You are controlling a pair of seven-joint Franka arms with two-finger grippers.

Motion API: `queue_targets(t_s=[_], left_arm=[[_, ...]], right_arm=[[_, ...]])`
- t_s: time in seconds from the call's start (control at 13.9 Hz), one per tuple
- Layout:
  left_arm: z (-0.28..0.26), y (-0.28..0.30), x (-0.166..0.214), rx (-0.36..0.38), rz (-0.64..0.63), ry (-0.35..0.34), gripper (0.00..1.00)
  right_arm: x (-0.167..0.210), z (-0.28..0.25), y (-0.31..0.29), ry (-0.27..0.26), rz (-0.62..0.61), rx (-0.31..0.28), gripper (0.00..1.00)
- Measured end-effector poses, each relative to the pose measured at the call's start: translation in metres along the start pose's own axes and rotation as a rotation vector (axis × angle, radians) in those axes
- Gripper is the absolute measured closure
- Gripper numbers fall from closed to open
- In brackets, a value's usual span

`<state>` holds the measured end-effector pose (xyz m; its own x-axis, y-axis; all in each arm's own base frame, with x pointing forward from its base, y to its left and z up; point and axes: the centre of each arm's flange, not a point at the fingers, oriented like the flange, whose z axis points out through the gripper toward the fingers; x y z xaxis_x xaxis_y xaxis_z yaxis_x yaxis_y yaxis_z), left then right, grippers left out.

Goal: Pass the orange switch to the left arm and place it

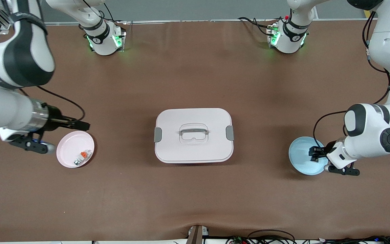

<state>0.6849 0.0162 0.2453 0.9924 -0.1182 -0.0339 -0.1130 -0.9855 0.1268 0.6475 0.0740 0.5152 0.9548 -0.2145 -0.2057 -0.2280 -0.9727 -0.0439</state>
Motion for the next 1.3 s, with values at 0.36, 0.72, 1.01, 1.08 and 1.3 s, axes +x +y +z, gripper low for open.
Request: queue_targets(t_s=[0.36,0.72,1.01,1.08,1.3], left_arm=[[-0.028,0.01,0.01,0.017,-0.035,0.047,0.0],[-0.153,0.024,-0.01,0.099,-0.042,0.069,0.0],[-0.256,0.058,-0.046,0.172,-0.064,0.114,0.0],[-0.276,0.065,-0.053,0.185,-0.06,0.133,0.0],[-0.319,0.074,-0.073,0.206,-0.071,0.11,0.0]], right_arm=[[0.014,-0.015,0.056,0.052,-0.11,-0.043,0.0],[0.029,-0.023,0.116,0.087,-0.185,-0.063,0.0],[0.035,-0.023,0.135,0.104,-0.199,-0.061,0.0],[0.036,-0.022,0.138,0.112,-0.203,-0.061,0.0],[0.039,-0.02,0.147,0.122,-0.195,-0.061,0.0]])
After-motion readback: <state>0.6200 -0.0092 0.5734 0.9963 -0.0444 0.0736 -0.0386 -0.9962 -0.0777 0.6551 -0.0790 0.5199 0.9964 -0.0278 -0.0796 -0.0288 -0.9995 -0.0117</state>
